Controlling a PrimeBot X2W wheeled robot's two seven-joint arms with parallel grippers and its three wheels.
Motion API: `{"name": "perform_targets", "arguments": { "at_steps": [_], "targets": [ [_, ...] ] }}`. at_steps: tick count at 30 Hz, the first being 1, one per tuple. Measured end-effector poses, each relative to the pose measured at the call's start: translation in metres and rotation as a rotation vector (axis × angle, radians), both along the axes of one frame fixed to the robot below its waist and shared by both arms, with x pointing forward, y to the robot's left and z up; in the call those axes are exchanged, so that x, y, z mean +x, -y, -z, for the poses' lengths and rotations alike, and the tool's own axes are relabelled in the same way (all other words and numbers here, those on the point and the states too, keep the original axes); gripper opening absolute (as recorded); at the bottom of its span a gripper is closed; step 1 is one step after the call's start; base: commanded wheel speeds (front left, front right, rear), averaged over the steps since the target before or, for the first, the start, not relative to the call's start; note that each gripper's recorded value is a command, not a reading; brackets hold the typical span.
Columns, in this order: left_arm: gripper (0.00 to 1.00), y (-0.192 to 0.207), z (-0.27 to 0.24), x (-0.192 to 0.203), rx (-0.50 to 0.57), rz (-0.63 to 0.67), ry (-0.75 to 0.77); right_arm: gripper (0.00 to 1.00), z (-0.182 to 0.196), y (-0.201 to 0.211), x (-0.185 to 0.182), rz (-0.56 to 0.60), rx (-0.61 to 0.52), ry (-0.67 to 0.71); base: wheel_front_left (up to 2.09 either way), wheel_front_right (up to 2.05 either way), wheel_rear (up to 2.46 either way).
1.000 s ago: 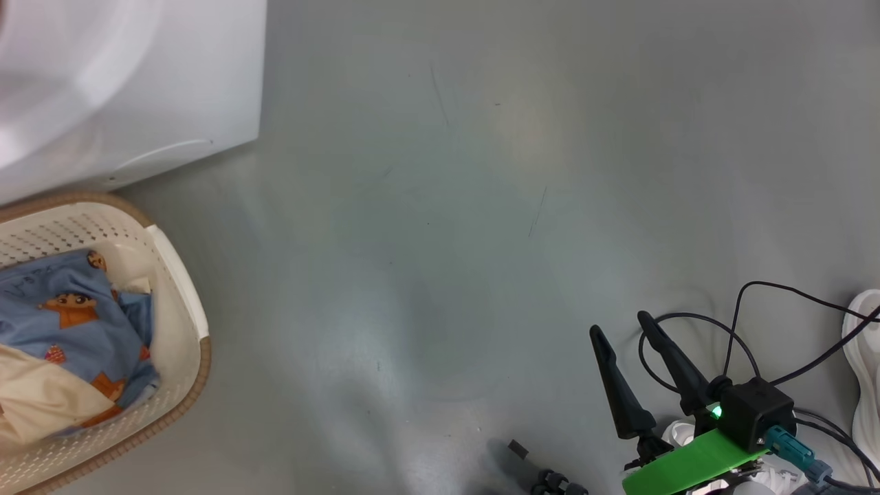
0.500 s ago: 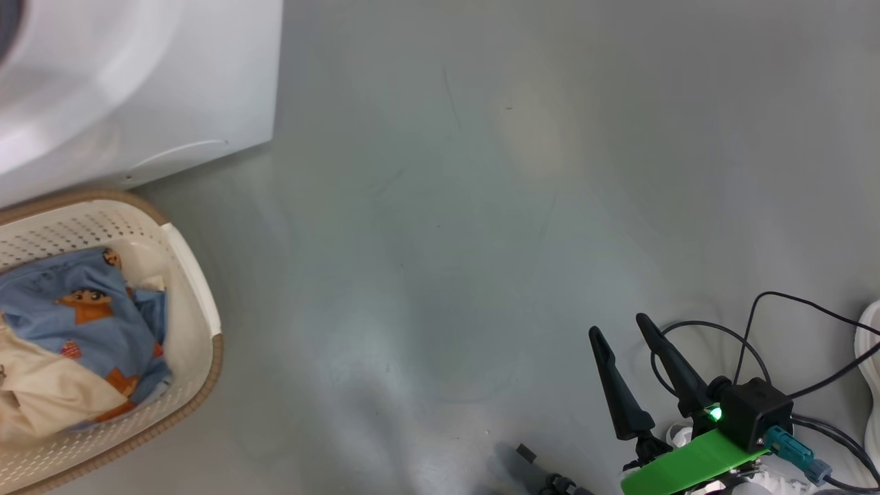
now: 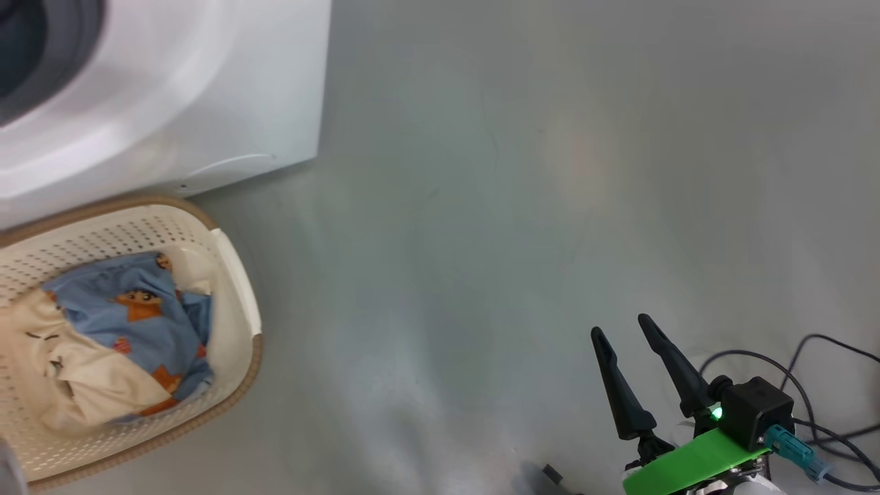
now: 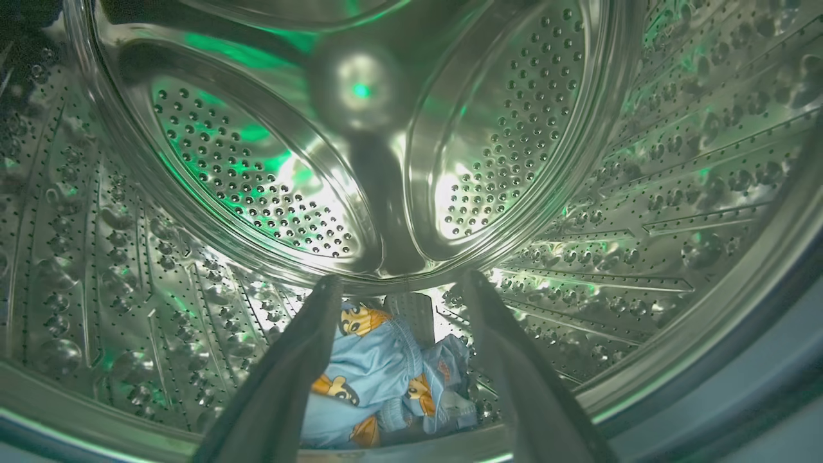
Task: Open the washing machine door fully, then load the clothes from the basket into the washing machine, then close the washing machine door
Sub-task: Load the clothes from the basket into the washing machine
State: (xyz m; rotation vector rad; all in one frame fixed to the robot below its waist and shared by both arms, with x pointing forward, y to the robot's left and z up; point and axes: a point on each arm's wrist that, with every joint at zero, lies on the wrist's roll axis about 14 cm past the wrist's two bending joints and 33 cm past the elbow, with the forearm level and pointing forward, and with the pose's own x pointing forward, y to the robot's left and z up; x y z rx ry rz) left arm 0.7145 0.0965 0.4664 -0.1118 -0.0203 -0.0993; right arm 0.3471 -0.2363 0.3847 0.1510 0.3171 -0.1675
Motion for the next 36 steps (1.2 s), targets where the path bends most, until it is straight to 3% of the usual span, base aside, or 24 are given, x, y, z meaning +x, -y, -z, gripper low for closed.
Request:
{"name": "perform_targets", "arguments": {
  "at_steps": [14,36],
  "targets": [
    [1.00,-0.010,0.001,-0.051,-0.016,-0.007,-0.070,1.00,-0.019,-0.021,0.019,-0.089,0.027,0.087,0.00,0.00,0.00],
    [1.00,-0.011,-0.032,-0.151,-0.059,0.063,-0.020,1.00,-0.066,-0.045,0.035,-0.177,0.041,0.248,0.00,0.00,0.00]
  ]
}}
